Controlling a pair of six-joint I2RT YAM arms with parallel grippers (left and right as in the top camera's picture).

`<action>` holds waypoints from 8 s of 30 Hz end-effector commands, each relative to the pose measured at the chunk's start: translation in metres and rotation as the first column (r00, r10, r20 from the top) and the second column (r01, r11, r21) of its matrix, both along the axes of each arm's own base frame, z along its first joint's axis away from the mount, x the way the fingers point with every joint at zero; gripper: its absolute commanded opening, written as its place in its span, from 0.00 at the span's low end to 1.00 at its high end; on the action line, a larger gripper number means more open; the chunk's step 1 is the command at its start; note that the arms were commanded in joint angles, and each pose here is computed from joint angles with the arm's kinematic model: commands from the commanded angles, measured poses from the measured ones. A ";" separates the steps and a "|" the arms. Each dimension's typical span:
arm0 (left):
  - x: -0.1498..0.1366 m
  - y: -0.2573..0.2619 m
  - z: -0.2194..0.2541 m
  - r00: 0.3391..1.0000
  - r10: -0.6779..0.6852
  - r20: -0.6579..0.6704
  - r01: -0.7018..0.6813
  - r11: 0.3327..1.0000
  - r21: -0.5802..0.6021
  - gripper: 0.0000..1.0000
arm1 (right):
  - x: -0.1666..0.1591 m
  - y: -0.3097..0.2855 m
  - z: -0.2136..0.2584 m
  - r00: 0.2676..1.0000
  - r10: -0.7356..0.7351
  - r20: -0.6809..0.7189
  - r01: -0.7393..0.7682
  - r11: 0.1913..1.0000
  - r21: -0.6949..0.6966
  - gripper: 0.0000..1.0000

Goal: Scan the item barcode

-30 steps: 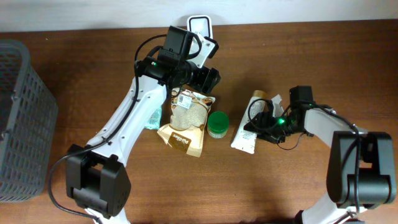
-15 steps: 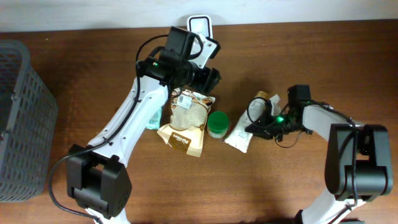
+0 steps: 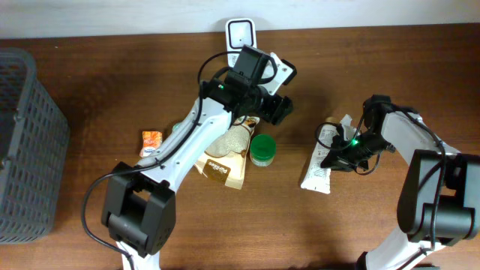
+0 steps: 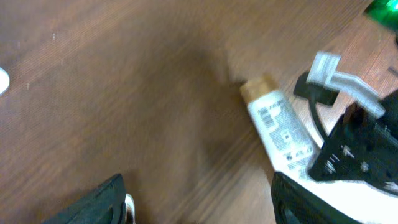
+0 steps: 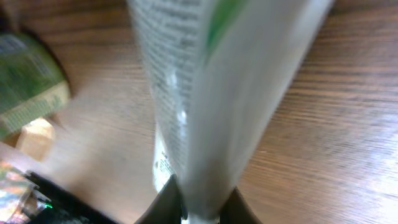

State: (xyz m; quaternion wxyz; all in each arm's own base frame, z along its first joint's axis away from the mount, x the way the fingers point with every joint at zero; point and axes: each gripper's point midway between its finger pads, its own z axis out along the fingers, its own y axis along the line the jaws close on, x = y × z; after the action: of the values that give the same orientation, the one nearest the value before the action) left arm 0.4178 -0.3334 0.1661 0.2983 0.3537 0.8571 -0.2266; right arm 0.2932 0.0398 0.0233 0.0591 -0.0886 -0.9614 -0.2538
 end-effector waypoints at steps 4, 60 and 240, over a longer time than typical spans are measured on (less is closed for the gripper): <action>0.008 -0.023 0.002 1.000 -0.013 0.000 0.013 0.995 -0.101 0.72 | 0.006 -0.004 0.004 1.000 -0.012 0.013 0.012 1.000 0.007 0.48; -0.070 -0.098 -0.131 0.832 0.060 -0.552 -0.135 0.986 -0.097 0.11 | 0.015 -0.054 0.001 0.963 -0.264 0.048 0.261 0.964 0.048 0.50; 0.067 0.301 0.071 0.699 0.682 -0.216 -0.659 0.732 0.174 0.99 | 0.078 0.165 0.138 0.810 0.442 0.386 -0.310 0.881 -0.358 0.91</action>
State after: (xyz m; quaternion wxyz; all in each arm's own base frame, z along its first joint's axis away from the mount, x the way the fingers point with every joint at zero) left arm 0.4867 -0.0333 0.2211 0.2089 -0.0102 0.9710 -0.1155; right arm 0.3743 0.1871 0.1708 -0.1385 0.1523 -0.9693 -0.1345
